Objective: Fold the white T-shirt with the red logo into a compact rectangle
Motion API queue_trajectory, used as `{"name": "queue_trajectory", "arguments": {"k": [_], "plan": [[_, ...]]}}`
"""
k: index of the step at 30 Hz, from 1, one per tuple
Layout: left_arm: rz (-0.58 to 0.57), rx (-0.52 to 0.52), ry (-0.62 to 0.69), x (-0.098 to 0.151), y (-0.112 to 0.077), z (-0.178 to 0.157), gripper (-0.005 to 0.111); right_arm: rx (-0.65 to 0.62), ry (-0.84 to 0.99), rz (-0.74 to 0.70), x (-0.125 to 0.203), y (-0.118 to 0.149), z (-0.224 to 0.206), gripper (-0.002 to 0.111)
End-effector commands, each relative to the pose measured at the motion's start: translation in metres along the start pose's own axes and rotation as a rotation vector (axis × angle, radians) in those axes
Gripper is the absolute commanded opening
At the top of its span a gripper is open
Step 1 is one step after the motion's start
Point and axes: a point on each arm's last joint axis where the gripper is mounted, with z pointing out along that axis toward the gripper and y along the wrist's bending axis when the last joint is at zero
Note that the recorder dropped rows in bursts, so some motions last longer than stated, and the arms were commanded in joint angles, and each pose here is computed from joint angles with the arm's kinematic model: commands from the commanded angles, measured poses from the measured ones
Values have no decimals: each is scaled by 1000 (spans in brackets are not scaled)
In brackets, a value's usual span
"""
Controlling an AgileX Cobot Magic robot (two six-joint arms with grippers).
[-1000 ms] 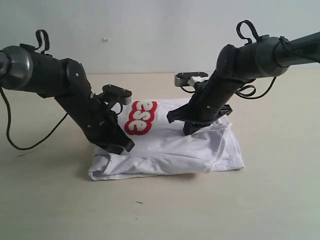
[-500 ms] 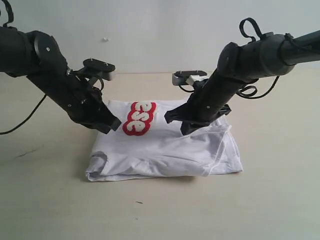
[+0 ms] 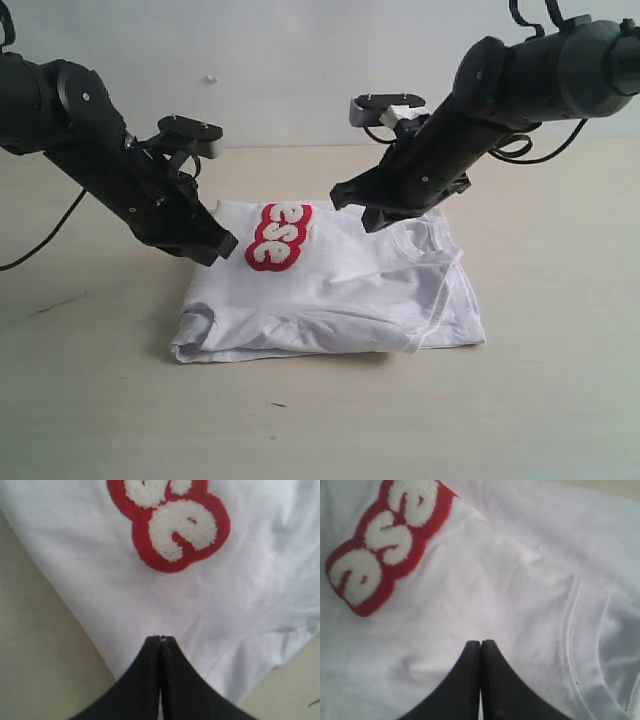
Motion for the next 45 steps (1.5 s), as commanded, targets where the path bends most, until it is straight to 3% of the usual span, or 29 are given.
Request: {"name": "queue_trajectory", "arguments": {"k": [1,11,14,16,18,20,23,27,38,42,45], "plan": [[-4,-16,-70,-6,-2,-18,0,94,6,7,13,-14,23,0],[3,-44,-129,-12,-2,-27,0,170,-85,13,4,-29,52,1],[23,-56,-144,-13,-1,-27,0,170,-102,-22,-13,-28,39,15],[26,-69,-164,-15,0,-27,0,174,-92,-14,-22,-32,29,31],[26,-77,-176,-16,1,-28,0,177,-80,52,-27,-43,20,48],[24,-76,-177,-16,1,-28,0,184,-49,127,-26,-57,16,55],[24,-73,-173,-16,1,-28,0,193,17,202,-16,-81,17,55],[21,-68,-169,-15,0,-28,0,188,101,196,-6,-96,17,55],[21,-61,-158,-14,0,-27,0,34,62,161,-10,-82,21,45],[21,-61,-158,-14,0,-27,0,41,88,158,-6,-85,29,37],[19,-56,-152,-14,-1,-27,0,54,99,146,-3,-88,35,23]]}}
